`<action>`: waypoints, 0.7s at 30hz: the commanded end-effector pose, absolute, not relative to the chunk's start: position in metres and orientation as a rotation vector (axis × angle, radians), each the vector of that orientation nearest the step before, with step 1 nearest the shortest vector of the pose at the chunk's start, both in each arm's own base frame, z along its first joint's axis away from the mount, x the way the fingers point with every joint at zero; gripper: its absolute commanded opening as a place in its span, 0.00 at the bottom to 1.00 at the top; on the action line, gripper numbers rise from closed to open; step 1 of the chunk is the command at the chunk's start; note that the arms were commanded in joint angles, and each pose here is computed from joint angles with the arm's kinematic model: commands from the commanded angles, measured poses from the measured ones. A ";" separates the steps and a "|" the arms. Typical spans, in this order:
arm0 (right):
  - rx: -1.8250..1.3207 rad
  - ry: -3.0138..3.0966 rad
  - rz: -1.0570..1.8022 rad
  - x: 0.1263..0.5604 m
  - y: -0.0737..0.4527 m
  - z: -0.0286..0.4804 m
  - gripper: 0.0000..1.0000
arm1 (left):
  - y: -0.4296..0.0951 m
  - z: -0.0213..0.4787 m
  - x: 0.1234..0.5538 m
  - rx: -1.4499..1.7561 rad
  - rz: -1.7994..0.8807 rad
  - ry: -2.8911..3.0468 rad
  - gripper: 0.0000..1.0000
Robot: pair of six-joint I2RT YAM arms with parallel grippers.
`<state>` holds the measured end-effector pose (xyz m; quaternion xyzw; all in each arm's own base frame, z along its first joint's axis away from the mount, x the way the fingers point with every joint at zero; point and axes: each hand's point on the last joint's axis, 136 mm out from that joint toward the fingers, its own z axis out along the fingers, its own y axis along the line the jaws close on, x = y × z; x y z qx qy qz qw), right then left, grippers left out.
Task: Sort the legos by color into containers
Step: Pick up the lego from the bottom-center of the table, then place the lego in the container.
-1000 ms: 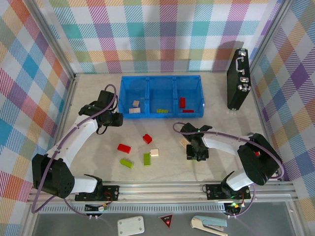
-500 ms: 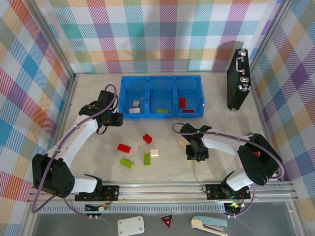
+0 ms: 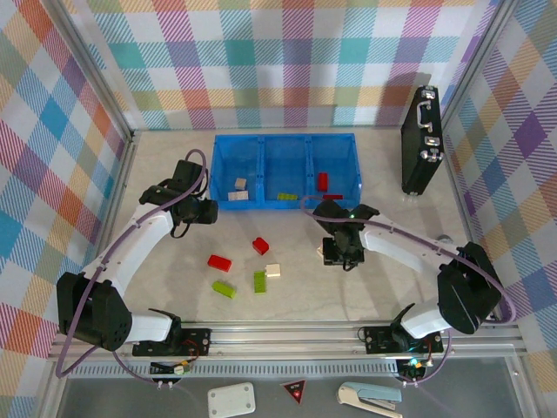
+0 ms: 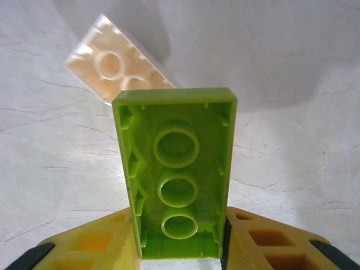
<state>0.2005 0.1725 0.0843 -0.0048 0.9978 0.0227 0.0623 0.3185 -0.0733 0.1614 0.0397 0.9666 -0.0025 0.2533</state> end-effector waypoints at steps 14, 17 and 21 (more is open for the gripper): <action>-0.207 2.894 0.133 0.292 0.253 0.130 0.39 | -0.073 0.159 0.315 0.120 -0.021 2.625 0.48; -0.247 2.870 0.149 0.313 0.271 0.135 0.39 | -0.073 0.160 0.316 0.119 -0.020 2.624 0.48; -0.272 2.849 0.204 0.342 0.290 0.139 0.38 | -0.073 0.158 0.315 0.121 -0.023 2.629 0.48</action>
